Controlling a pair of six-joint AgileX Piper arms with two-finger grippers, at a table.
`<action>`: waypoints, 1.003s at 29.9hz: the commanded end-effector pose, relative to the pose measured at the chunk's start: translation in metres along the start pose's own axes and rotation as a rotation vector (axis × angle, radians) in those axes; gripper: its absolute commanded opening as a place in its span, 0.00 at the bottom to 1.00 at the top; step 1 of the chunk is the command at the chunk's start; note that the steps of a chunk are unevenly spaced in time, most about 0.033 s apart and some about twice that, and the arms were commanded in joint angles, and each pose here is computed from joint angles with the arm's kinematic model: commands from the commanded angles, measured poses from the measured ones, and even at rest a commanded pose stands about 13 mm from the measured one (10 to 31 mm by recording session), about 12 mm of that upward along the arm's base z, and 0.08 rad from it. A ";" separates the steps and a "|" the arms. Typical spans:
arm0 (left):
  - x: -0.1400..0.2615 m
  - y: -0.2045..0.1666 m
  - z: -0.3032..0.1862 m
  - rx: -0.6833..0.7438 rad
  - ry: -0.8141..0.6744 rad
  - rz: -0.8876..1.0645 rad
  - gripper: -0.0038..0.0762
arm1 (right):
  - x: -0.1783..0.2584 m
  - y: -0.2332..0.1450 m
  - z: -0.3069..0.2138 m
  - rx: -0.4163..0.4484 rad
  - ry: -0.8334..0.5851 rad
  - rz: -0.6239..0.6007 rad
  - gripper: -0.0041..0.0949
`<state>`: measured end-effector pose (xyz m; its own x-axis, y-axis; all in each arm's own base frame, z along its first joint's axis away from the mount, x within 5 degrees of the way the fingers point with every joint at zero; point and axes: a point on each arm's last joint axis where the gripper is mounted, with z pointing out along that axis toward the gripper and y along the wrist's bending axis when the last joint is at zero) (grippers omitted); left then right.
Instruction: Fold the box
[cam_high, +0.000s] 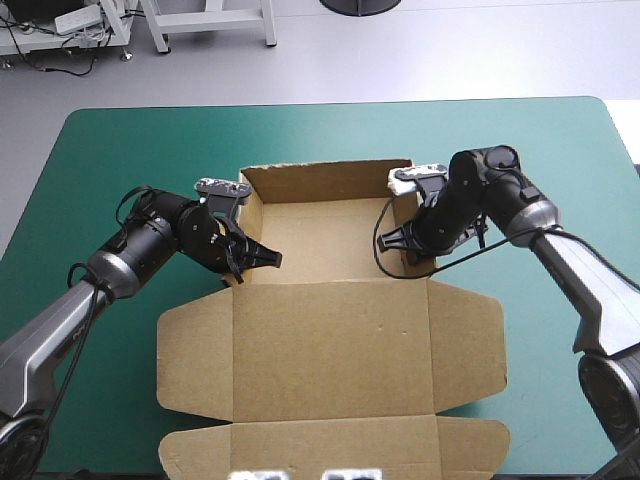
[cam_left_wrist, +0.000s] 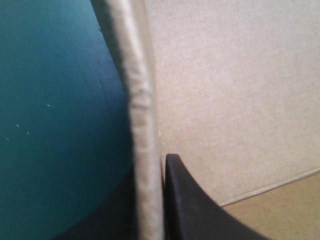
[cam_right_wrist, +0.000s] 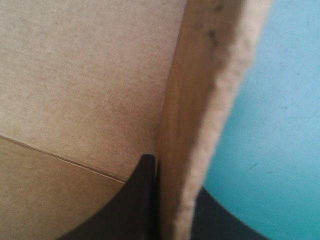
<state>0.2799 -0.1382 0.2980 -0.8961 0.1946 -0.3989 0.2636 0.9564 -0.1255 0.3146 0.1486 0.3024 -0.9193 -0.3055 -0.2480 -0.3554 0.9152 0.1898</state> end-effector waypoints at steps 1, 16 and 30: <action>-0.002 0.000 -0.009 -0.030 0.012 0.157 0.04 | 0.015 0.003 -0.011 0.137 0.044 -0.157 0.02; 0.007 0.001 0.001 -0.039 0.159 0.151 0.04 | 0.022 0.007 0.020 0.153 0.152 -0.165 0.02; 0.007 0.001 0.025 -0.034 0.229 0.140 0.04 | 0.021 0.007 0.029 0.143 0.178 -0.173 0.02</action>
<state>0.2853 -0.1437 0.2590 -0.9523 0.2518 -0.1721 0.2718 0.9567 -0.1040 0.3004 0.1696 0.2565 -0.9252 -0.3677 -0.0932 -0.3773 0.9174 0.1261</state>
